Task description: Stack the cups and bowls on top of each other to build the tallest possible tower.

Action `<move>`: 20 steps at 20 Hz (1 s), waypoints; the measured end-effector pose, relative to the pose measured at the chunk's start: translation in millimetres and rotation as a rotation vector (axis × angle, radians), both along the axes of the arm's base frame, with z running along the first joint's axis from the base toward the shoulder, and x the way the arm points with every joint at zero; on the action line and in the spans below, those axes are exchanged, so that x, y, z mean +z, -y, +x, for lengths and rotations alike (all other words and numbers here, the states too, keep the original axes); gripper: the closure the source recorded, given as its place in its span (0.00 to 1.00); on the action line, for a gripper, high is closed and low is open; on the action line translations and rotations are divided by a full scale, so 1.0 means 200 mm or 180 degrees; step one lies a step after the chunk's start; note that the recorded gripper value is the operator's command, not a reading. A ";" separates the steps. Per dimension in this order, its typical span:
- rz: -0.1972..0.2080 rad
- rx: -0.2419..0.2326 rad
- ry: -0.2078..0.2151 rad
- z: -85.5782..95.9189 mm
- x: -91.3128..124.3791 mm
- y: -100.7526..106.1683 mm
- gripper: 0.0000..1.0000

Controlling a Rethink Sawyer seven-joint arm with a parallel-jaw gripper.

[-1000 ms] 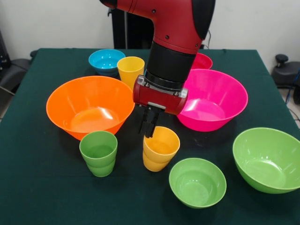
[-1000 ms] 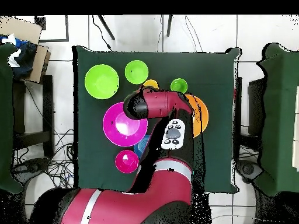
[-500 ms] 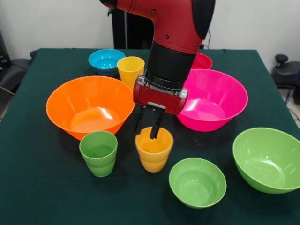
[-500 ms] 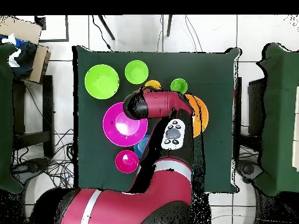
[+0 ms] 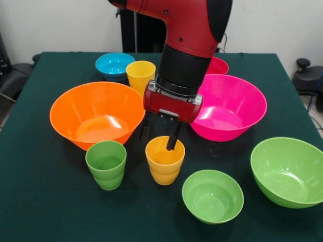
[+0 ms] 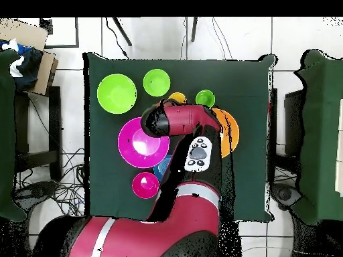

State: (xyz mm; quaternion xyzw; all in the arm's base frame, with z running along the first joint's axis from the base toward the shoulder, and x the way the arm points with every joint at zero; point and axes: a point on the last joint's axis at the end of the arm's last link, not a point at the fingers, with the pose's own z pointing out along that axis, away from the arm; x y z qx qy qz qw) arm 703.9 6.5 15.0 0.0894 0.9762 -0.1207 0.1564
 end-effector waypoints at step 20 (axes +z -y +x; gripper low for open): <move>-0.0009 0.0010 -0.0094 -0.05 -0.08 -0.03 0.00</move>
